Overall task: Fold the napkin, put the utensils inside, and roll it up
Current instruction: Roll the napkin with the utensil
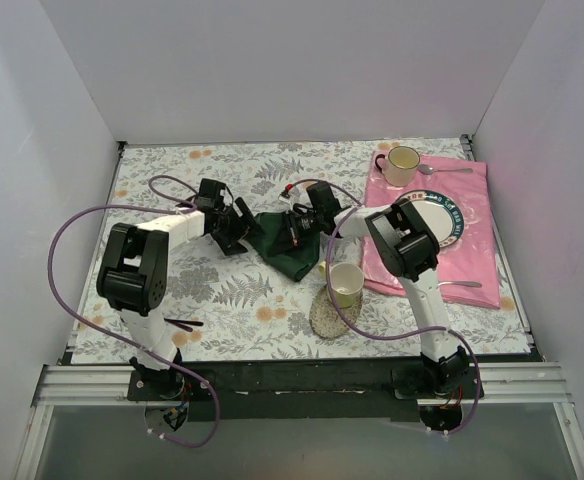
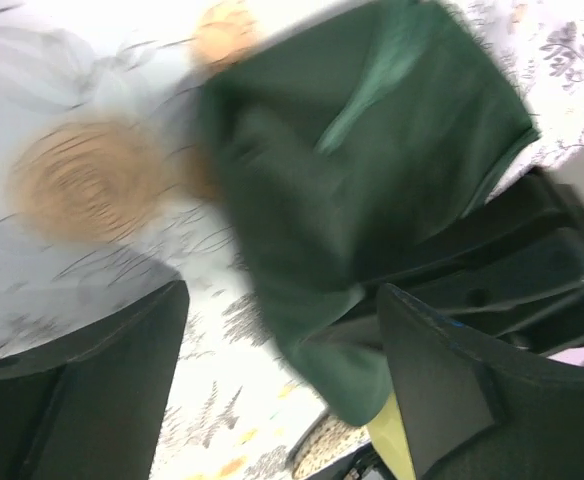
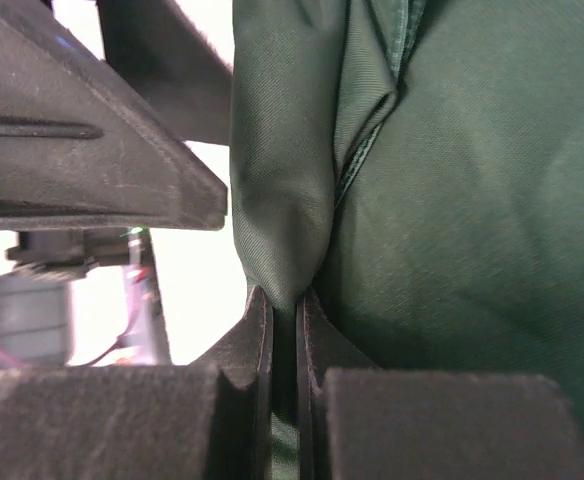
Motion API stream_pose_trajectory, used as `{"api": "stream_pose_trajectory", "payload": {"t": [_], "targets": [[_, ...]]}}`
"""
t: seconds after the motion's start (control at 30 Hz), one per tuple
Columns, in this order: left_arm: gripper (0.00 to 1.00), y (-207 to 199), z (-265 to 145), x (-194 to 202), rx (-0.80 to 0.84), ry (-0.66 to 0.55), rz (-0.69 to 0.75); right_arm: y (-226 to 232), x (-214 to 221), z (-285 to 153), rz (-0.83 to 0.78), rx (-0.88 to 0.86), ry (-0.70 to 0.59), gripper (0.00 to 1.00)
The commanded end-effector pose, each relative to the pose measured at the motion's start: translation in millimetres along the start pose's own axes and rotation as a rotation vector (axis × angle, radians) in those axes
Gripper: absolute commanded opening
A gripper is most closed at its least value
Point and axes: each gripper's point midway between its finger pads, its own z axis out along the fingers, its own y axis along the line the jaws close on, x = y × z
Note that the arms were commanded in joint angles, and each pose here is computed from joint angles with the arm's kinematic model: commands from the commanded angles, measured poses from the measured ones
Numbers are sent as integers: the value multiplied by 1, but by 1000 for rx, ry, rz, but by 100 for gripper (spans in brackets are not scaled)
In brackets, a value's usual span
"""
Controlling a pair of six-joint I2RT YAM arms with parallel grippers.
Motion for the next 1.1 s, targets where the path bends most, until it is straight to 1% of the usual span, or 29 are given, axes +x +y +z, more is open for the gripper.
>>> {"api": "stream_pose_trajectory", "payload": {"t": [0.0,0.07,0.1,0.17,0.2,0.23,0.27,0.3,0.33,0.37,0.4,0.47,0.5,0.57,0.6,0.63,0.67,0.7,0.83,0.87,0.9,0.97,1.07], "targets": [[69,-8,21,1,-6,5,24,3,24,7,135,-105,66,1],[60,-2,25,3,-27,17,4,3,23,6,137,-104,59,1],[46,0,27,5,-34,22,-5,3,21,5,133,-103,52,1],[32,5,28,8,-56,25,-34,6,16,5,110,-102,46,1],[19,7,27,8,-67,22,-41,9,12,4,88,-94,38,1],[11,9,24,6,-81,5,-52,7,10,4,66,-69,37,1],[6,11,22,5,-89,-2,-55,-6,16,2,104,29,54,2],[1,10,20,4,-90,-11,-58,-1,5,2,-20,72,58,7],[0,10,18,4,-96,-15,-61,-2,3,0,-50,122,63,11],[0,9,14,5,-101,-15,-69,-12,5,-4,-44,224,76,14],[0,10,13,5,-107,-15,-79,-2,-1,-6,-134,257,72,23],[0,11,10,9,-124,-2,-116,1,-4,-10,-201,342,70,32],[0,12,10,9,-135,3,-128,7,-7,-13,-250,432,63,41],[0,17,8,15,-169,26,-160,11,-7,-17,-336,525,67,50],[0,19,8,16,-181,31,-178,18,-13,-20,-398,616,37,58],[0,18,8,16,-184,31,-186,17,-11,-23,-441,667,37,62],[0,20,7,18,-196,39,-196,13,-14,-30,-475,765,15,67],[0,20,5,17,-201,35,-210,27,-14,-26,-524,780,-3,73],[0,17,1,18,-201,36,-229,32,-15,-21,-626,899,-33,76],[0,15,1,17,-201,35,-235,33,-17,-20,-643,923,-37,80],[0,15,0,16,-201,35,-238,30,-14,-17,-680,957,-21,80],[0,15,0,18,-204,40,-244,28,-14,-11,-715,974,-14,79],[0,16,0,20,-206,50,-255,19,-9,-7,-713,987,12,75]]}}
